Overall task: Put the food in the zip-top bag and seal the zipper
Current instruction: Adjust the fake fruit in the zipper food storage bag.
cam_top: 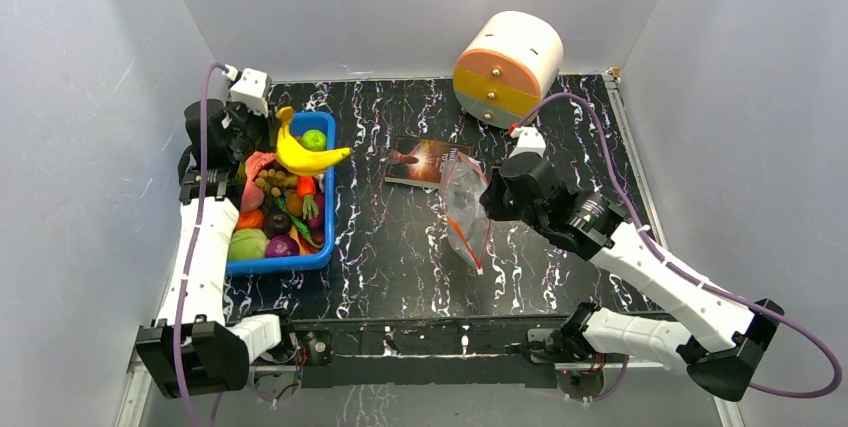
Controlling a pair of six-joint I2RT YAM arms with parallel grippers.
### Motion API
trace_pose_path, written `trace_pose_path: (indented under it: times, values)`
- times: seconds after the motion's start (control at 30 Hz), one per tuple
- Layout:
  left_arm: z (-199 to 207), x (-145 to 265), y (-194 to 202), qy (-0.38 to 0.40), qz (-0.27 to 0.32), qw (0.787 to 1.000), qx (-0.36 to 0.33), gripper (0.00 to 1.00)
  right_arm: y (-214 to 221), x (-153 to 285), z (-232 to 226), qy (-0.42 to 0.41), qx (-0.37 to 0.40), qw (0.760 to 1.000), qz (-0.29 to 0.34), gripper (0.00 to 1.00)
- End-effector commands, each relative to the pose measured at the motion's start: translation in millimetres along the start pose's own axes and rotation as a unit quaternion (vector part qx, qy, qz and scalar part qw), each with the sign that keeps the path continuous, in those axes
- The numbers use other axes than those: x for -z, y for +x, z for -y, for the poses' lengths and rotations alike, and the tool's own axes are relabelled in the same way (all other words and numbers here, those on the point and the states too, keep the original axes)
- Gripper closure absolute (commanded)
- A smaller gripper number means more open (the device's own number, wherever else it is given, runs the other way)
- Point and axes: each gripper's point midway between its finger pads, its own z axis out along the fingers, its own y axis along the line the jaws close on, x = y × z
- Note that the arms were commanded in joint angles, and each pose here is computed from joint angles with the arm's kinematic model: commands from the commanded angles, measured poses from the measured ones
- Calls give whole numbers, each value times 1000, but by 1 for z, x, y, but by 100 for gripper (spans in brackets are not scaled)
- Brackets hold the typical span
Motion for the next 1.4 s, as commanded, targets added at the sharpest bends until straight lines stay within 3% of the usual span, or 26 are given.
trace_pose_path:
  times: [0.0, 0.23, 0.33, 0.67, 0.9, 1.07, 1.37]
  values:
    - [24, 18, -35, 45, 90, 995, 13, 100, -18, -1, -18, -37, -45, 998, 38, 100]
    - [73, 27, -51, 149, 121, 981, 27, 100, -27, -10, -31, -46, -59, 996, 42, 100]
    - [85, 31, -62, 168, 144, 972, 77, 100, -35, -11, -40, -57, -74, 995, 46, 100]
    - [163, 65, -75, 333, 178, 910, 171, 100, -42, -20, -60, -87, -100, 990, 45, 100]
    - [203, 79, -77, 367, 216, 895, 135, 100, -43, -29, -70, -95, -110, 989, 38, 100]
    - [238, 103, -82, 418, 292, 856, 85, 100, -47, -32, -82, -114, -110, 987, 33, 100]
    - [276, 104, -78, 458, 320, 828, 40, 100, -41, -23, -107, -184, -96, 978, 8, 100]
